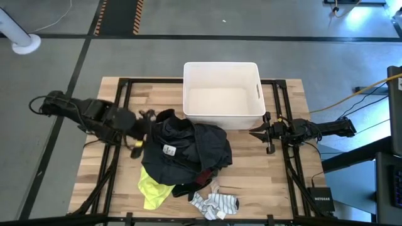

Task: Sort clothes
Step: Put the black shorts into the white laundry organizer

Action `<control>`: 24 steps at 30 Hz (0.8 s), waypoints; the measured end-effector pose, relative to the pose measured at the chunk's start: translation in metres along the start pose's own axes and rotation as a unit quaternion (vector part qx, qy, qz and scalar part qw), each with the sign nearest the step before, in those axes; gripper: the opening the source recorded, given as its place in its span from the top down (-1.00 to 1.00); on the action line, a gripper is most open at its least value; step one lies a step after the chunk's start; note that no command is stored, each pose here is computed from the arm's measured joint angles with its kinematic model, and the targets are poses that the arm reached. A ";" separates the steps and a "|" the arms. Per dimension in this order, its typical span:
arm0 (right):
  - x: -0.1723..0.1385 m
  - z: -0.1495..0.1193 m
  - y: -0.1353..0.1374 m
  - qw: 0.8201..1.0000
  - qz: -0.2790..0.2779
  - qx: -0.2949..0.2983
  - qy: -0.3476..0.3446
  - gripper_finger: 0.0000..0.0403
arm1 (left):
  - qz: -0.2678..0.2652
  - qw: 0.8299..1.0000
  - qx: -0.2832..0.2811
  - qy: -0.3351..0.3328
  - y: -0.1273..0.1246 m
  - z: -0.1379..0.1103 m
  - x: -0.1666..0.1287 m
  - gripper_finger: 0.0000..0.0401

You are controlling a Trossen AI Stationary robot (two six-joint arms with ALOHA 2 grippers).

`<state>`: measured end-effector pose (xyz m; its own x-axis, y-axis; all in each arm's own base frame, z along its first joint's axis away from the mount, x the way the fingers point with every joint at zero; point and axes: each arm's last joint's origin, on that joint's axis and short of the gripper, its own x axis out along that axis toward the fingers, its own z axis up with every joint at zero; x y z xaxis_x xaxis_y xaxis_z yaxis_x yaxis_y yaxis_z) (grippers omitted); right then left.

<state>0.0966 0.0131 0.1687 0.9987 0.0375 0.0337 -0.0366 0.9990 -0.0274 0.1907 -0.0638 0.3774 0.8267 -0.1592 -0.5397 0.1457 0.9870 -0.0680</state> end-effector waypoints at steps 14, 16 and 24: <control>0.000 0.000 0.000 1.000 0.000 0.000 0.000 0.68 | 0.116 0.975 0.125 0.146 -0.020 -0.023 0.066 0.10; 0.000 0.000 0.000 1.000 0.000 0.000 0.000 0.68 | 0.139 0.967 0.143 0.158 -0.019 -0.025 0.073 0.10; 0.000 0.000 0.000 1.000 0.000 0.000 0.000 0.68 | 0.210 0.942 0.218 0.146 -0.020 -0.023 0.102 0.10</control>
<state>0.0967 0.0132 0.1686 0.9987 0.0380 0.0333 -0.0371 0.9989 -0.0274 0.2598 -0.0990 0.3048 0.6859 0.3180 -0.6545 0.1013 0.8490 0.5186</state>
